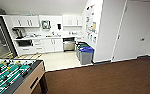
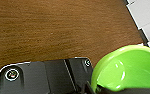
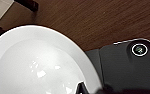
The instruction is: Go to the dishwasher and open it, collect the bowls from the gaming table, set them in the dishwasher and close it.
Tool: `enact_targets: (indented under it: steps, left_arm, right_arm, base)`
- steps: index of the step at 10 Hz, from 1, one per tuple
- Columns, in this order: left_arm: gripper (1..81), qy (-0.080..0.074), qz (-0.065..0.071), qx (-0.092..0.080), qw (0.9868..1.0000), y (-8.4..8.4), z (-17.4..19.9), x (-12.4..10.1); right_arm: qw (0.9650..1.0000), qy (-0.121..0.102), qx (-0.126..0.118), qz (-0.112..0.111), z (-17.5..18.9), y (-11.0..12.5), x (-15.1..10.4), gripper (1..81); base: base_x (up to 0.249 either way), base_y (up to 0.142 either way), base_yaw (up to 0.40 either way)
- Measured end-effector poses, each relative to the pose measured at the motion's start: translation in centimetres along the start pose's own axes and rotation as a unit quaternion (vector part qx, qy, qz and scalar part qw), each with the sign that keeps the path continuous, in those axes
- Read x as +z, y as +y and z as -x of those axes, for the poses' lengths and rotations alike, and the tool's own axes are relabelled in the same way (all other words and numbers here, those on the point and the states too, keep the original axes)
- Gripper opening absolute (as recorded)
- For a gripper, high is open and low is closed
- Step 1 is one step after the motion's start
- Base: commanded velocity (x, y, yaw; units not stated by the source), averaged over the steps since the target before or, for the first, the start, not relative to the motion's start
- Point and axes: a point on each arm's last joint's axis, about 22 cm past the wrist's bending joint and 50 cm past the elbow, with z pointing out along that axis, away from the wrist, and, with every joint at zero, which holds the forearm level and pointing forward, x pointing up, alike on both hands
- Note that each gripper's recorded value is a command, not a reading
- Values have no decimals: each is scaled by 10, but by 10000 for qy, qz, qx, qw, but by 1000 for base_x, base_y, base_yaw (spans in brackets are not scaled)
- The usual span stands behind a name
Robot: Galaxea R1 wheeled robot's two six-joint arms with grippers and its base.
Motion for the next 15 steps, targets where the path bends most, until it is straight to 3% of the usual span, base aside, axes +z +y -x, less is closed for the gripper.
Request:
enact_targets:
  steps: [15]
  left_arm:
    - [10, 33, -25, 7, 10000, -3, -1, 0]
  right_arm:
    - [10000, 2, -7, 37, 0, 4, -1, 10]
  base:
    - [154, 0, 0]
